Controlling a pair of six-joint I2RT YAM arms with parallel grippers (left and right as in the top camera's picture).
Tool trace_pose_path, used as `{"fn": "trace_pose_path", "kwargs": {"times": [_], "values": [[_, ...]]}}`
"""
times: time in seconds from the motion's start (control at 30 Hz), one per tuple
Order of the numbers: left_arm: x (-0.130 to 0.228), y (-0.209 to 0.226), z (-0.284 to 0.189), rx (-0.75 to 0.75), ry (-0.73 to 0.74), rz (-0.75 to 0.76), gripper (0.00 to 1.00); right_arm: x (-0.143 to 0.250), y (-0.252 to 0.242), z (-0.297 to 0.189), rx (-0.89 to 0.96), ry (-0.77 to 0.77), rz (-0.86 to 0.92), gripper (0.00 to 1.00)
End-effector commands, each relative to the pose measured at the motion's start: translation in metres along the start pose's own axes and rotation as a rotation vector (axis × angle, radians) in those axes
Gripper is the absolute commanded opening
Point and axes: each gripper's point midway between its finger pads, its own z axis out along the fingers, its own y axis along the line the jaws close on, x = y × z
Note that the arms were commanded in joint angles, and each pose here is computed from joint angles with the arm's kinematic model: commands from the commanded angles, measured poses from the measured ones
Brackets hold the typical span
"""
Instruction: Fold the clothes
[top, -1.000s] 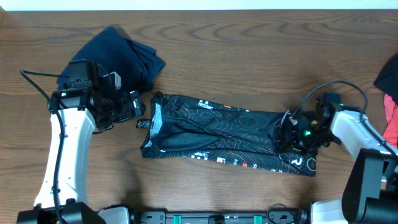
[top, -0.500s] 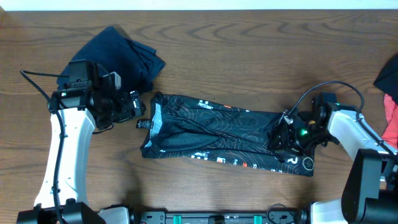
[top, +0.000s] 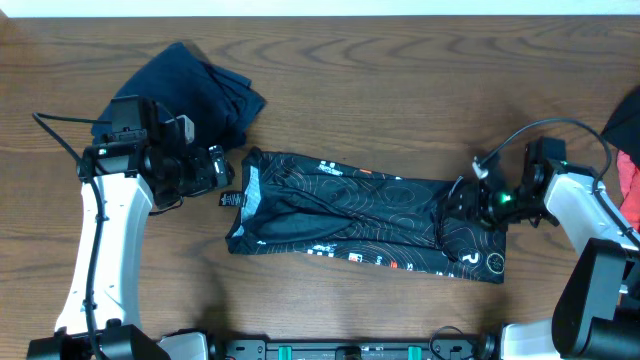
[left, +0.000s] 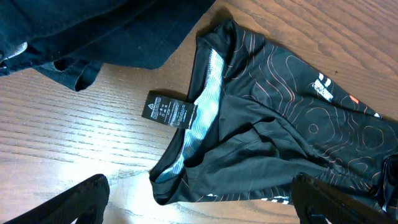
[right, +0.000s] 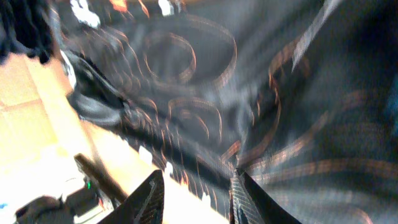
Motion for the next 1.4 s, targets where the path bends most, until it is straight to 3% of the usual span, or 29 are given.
{"fn": "trace_pose_path", "kwargs": {"times": [0.0,0.13,0.17,0.2,0.27,0.6,0.67,0.8,1.03,1.2,1.37], "values": [[-0.003,-0.005,-0.005,0.016,-0.013,0.014,0.95,-0.019,-0.009,-0.006,0.056,-0.066,0.052,0.33],[-0.003,-0.005,-0.005,0.016,-0.013,0.014,0.95,-0.041,-0.047,-0.015,0.27,-0.175,0.142,0.27],[-0.003,-0.005,-0.005,0.016,-0.013,0.014,0.95,-0.043,-0.053,-0.017,0.306,-0.189,0.141,0.29],[-0.003,-0.005,-0.005,0.016,-0.013,0.014,0.95,-0.045,-0.06,-0.02,0.349,-0.204,0.153,0.38],[-0.003,-0.005,-0.005,0.016,-0.013,0.014,0.95,-0.05,-0.069,-0.023,0.399,-0.235,0.167,0.41],[-0.003,-0.005,-0.005,0.016,-0.013,0.014,0.95,-0.077,-0.059,-0.017,0.322,-0.341,0.179,0.32],[-0.003,-0.005,-0.005,0.016,-0.014,0.014,0.95,-0.073,-0.059,-0.008,0.325,-0.31,0.176,0.4],[-0.003,-0.005,-0.005,0.015,-0.011,0.014,0.95,-0.07,-0.067,-0.007,0.345,-0.292,0.184,0.45],[-0.001,-0.005,-0.005,0.015,-0.006,0.025,0.97,-0.094,-0.037,-0.062,0.128,-0.376,-0.016,0.48],[0.001,-0.005,-0.005,0.014,0.002,0.039,0.97,-0.082,-0.063,-0.093,0.187,-0.392,0.094,0.63],[0.007,-0.004,-0.006,0.011,0.024,0.032,0.98,-0.044,-0.113,-0.089,0.397,-0.296,0.233,0.7]]}}
